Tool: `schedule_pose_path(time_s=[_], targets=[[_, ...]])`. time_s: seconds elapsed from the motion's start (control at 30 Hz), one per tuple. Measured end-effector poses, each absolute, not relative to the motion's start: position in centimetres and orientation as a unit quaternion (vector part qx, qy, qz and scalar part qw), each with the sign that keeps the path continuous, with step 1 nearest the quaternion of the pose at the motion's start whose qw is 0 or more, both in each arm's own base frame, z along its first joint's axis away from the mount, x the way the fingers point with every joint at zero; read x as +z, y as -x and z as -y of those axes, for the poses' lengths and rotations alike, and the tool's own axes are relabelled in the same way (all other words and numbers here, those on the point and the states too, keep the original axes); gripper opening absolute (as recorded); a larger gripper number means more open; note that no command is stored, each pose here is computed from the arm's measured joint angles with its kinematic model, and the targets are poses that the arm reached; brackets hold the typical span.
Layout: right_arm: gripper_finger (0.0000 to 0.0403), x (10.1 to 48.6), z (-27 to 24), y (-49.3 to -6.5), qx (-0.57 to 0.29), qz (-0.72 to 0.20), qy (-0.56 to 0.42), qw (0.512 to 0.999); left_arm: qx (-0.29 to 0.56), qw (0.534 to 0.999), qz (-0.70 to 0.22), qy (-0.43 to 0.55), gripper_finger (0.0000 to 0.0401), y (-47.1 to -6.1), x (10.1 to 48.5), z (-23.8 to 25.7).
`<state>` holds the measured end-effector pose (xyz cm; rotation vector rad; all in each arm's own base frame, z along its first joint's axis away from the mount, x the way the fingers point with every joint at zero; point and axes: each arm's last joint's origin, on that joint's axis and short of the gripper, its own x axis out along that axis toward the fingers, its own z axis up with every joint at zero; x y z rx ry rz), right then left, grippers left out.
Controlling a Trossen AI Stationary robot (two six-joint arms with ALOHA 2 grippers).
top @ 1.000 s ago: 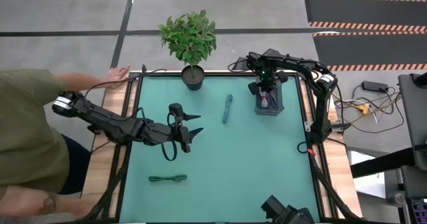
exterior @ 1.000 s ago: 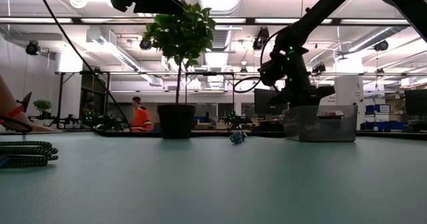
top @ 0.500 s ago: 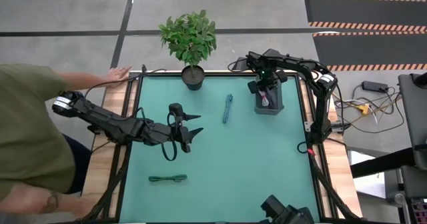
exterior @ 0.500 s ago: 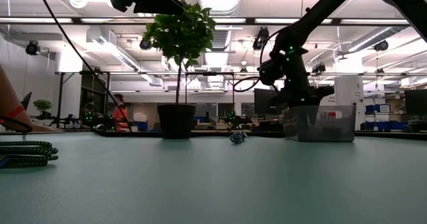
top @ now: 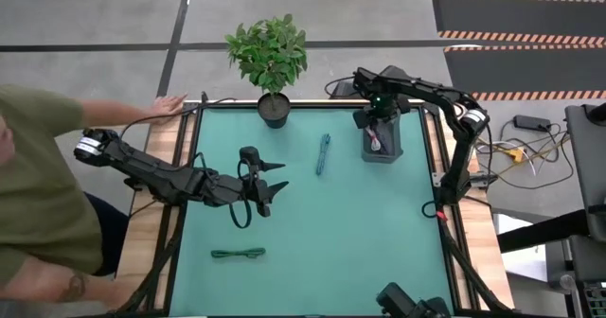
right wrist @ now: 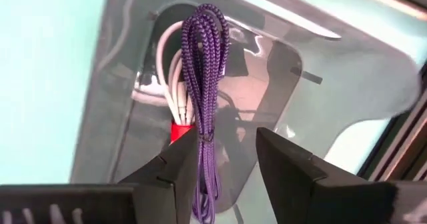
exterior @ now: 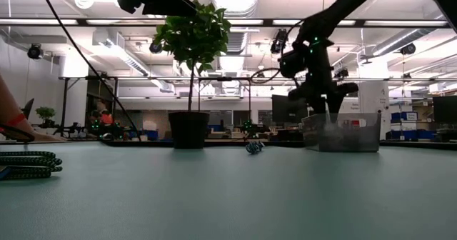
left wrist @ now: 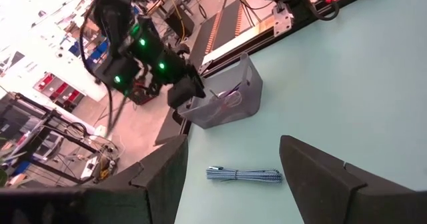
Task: Pick and place USB-C Cables
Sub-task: Put the green charger cable into the black bin
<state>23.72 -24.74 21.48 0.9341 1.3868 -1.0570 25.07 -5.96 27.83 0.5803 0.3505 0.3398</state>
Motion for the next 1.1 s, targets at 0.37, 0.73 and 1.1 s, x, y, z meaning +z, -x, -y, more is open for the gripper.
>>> schedule_pose_path(time_s=[0.37, 0.73, 1.1], targets=[[0.0122, 27.2, 19.9, -25.6, -0.412, -0.517, -0.296, 0.69, 0.173, 0.941, -0.181, -0.227, 0.0221, -24.9, 27.4, 6.0], [0.0091, 29.4, 12.0, -28.6, -0.305, -0.385, -0.213, 0.844, 0.191, 0.948, -0.219, -0.128, 0.0221, -24.4, 26.2, 5.8], [0.0067, 26.8, 6.0, -29.6, -0.207, -0.328, -0.165, 0.907, 0.126, 0.941, -0.314, -0.019, 0.0221, -23.4, 24.3, 6.0]])
